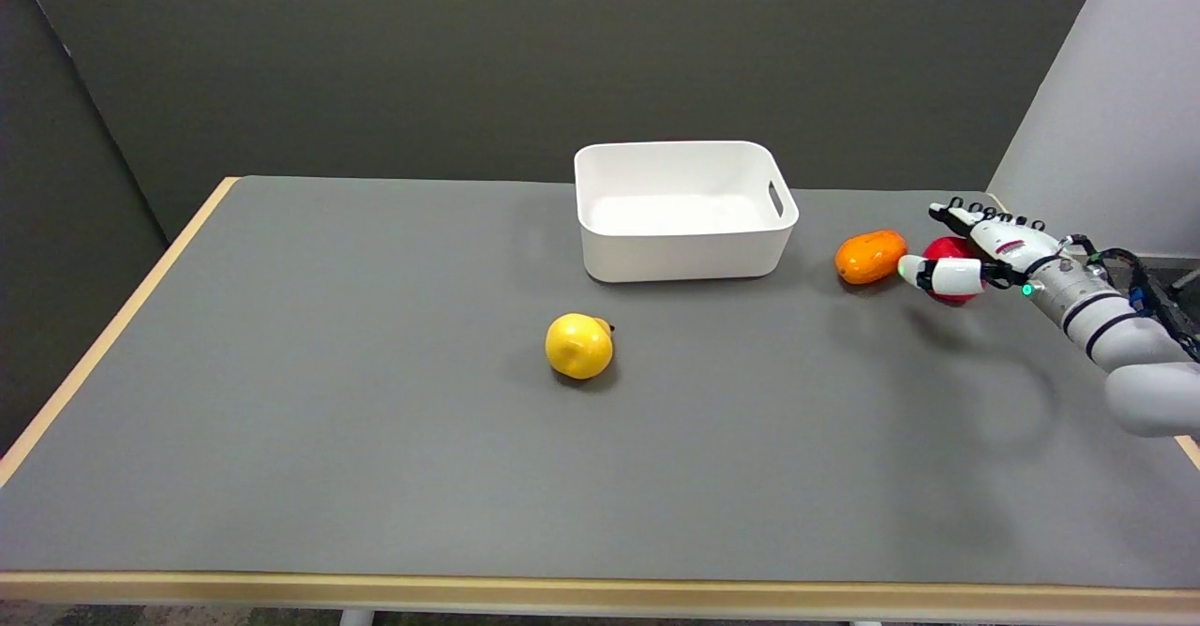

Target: Pick up tomato.

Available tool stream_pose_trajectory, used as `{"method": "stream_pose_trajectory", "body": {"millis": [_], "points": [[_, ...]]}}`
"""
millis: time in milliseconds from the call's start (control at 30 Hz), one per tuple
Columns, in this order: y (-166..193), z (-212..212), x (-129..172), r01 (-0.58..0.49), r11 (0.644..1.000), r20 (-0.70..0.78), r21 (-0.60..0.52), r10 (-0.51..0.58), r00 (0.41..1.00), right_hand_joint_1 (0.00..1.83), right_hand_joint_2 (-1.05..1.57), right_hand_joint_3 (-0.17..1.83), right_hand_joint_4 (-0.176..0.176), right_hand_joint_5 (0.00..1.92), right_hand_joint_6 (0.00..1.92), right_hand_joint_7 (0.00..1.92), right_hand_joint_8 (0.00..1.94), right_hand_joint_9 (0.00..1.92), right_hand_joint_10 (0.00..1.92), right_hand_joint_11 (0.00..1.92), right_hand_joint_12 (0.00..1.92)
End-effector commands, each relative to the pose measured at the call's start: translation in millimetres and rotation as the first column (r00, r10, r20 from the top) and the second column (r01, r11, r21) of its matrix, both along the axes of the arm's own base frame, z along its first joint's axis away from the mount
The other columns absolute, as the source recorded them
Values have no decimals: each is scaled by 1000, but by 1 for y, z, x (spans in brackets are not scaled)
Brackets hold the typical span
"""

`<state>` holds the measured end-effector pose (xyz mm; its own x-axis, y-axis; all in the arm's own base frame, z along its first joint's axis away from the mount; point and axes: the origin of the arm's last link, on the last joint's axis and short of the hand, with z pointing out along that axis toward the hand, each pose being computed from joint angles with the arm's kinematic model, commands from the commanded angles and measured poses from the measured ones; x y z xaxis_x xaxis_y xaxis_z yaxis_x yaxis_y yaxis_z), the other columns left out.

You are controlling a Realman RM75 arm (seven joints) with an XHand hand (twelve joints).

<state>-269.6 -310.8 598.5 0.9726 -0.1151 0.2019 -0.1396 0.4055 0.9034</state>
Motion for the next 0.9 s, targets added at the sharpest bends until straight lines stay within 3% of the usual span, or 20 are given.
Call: {"method": "stream_pose_trajectory", "body": {"millis": [33, 300, 367, 633, 767, 900], "points": [[-14, 16, -7, 50, 996, -27, -67, -52, 998, 168, 485, 987, 78, 70, 124, 92, 240, 80, 522, 58, 958], [-3, 15, -16, 58, 996, -21, -70, -60, 998, 241, 512, 983, 83, 72, 188, 108, 258, 103, 521, 67, 994], [0, 15, -17, 43, 996, -9, -81, -44, 999, 344, 563, 974, 87, 65, 294, 149, 261, 145, 514, 70, 1080], [2, 14, -16, 22, 997, -22, -78, -24, 999, 867, 700, 1011, 117, 240, 572, 379, 488, 414, 840, 349, 1386], [1, 14, -13, 2, 997, -31, -74, -4, 1000, 1042, 757, 977, 119, 288, 791, 487, 621, 544, 983, 515, 1483], [0, 13, -8, -44, 996, -25, -82, 42, 999, 1092, 816, 905, 143, 334, 1215, 571, 889, 636, 1137, 650, 1485]]}}
